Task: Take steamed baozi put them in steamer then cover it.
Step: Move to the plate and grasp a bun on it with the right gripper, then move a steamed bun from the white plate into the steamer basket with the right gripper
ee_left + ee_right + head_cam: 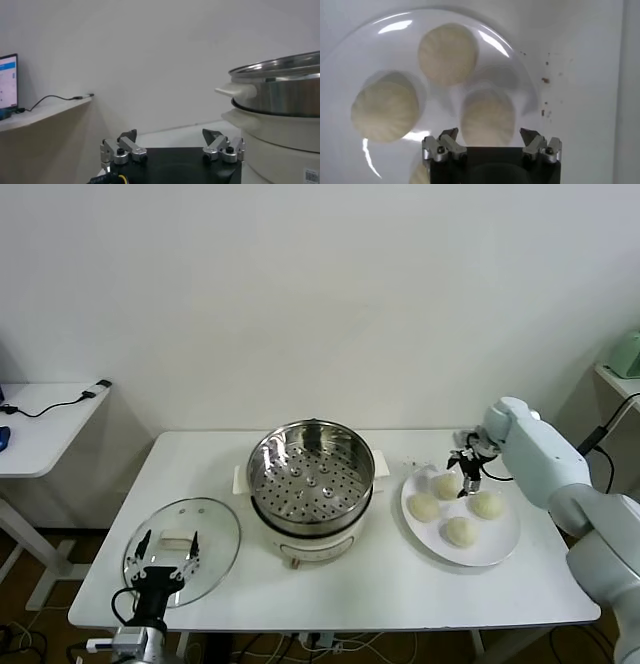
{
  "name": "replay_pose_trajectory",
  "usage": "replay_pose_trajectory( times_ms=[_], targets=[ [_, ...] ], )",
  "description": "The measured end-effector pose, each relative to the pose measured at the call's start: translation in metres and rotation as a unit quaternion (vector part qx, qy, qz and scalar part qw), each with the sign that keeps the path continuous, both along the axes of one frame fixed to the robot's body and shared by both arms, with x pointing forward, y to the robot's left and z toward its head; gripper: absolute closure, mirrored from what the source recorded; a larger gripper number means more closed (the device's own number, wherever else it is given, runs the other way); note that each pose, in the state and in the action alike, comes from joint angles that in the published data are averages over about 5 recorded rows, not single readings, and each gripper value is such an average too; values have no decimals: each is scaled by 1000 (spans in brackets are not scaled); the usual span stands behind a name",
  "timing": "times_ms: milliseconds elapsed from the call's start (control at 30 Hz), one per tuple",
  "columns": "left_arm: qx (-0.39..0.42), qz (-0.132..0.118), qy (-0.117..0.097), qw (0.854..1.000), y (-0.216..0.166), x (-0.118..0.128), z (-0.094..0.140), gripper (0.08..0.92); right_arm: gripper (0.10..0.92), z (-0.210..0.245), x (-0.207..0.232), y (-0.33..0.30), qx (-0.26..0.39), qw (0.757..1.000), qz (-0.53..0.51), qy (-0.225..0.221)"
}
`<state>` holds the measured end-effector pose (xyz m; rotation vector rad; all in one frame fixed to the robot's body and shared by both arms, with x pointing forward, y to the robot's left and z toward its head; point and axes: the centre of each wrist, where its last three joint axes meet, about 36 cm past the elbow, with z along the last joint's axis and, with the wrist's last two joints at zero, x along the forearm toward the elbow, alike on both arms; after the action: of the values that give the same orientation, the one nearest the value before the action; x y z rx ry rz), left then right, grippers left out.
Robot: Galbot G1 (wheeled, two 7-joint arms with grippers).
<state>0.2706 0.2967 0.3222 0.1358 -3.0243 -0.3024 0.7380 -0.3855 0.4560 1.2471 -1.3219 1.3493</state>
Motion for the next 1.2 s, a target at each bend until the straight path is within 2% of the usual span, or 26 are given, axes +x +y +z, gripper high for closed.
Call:
replay_pose_trajectory(
  times_ms=[133, 367, 767, 967, 1200],
  targets=[
    [1, 0, 0, 1000, 1, 0, 0, 177, 213, -1, 2, 3, -7, 1000, 0, 0],
    [3, 0, 0, 1000, 2, 0, 0, 177, 322, -3, 4, 5, -13, 1000, -1, 2],
    [5, 1, 2, 1000, 3, -3, 0, 177, 361, 6, 6, 4, -9, 1000, 7, 1],
    [5, 2, 2, 1000, 3, -4, 1, 177, 367, 37, 11, 2, -8, 999, 30, -15],
    [6, 3, 2, 1000, 4, -6, 3, 177, 367, 110, 24, 29, -20, 992, 110, -57]
  ],
)
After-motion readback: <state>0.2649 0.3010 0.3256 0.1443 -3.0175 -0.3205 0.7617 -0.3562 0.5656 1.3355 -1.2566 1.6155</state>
